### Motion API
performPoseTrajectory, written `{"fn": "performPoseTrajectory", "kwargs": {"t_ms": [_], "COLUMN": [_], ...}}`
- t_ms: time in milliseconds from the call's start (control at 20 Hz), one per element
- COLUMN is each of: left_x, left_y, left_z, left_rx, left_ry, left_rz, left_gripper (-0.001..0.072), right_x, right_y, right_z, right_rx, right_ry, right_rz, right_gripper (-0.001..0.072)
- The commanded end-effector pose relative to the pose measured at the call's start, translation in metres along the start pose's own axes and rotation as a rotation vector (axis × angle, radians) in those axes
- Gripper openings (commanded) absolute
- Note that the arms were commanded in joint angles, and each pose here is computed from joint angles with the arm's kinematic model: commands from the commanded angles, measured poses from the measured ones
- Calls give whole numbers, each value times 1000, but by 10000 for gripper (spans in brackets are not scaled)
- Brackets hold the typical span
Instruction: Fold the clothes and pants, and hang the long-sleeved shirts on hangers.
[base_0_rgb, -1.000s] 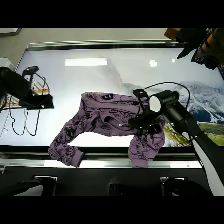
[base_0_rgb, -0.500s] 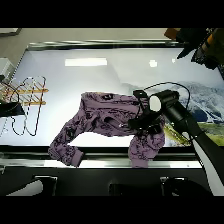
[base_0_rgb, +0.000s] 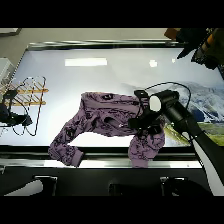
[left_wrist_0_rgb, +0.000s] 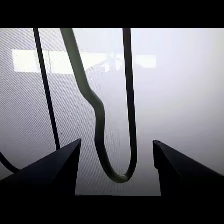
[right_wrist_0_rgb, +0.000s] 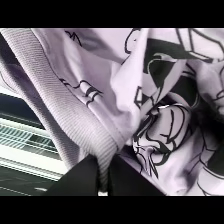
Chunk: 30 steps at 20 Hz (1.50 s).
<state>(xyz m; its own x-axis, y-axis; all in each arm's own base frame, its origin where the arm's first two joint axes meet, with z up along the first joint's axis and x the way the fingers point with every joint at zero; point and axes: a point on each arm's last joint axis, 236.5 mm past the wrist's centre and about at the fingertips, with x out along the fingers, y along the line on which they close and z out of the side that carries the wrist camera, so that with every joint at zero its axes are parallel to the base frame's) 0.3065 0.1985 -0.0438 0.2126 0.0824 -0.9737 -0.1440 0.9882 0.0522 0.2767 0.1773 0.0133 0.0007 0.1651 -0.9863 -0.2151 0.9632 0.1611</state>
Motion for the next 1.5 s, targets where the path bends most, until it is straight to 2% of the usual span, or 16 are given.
{"fn": "performPoseTrajectory", "kwargs": {"t_ms": [0, 750, 900, 1150, 1200, 1250, 1300, 1350, 1450], "left_x": [22, 61, 64, 70, 70, 70, 70, 70, 70], "left_y": [6, -8, -9, -12, -12, -12, -12, -12, -12], "left_z": [0, -30, -32, -39, -39, -39, -39, -39, -39], "left_rx": [28, 39, 40, 38, 38, 38, 38, 38, 38], "left_ry": [-31, 123, 132, 163, 164, 163, 163, 163, 163], "left_rz": [28, -59, -65, -82, -83, -82, -82, -82, -82], "left_gripper": [536, 499, 386, 371, 262, 238, 148, 89, 83], "right_x": [0, 0, 0, 0, 0, 0, 0, 0, 0], "right_y": [0, 0, 0, 0, 0, 0, 0, 0, 0], "right_z": [-1, 0, 0, 0, 0, 0, 0, 0, 0], "right_rx": [22, 56, 67, 70, 70, 71, 73, 73, 74], "right_ry": [3, 0, 0, 0, 0, 0, 0, 0, 0], "right_rz": [-1, 0, 0, 0, 0, 0, 0, 0, 0], "right_gripper": [50, 50, 50, 50, 50, 50, 50, 50, 50]}}
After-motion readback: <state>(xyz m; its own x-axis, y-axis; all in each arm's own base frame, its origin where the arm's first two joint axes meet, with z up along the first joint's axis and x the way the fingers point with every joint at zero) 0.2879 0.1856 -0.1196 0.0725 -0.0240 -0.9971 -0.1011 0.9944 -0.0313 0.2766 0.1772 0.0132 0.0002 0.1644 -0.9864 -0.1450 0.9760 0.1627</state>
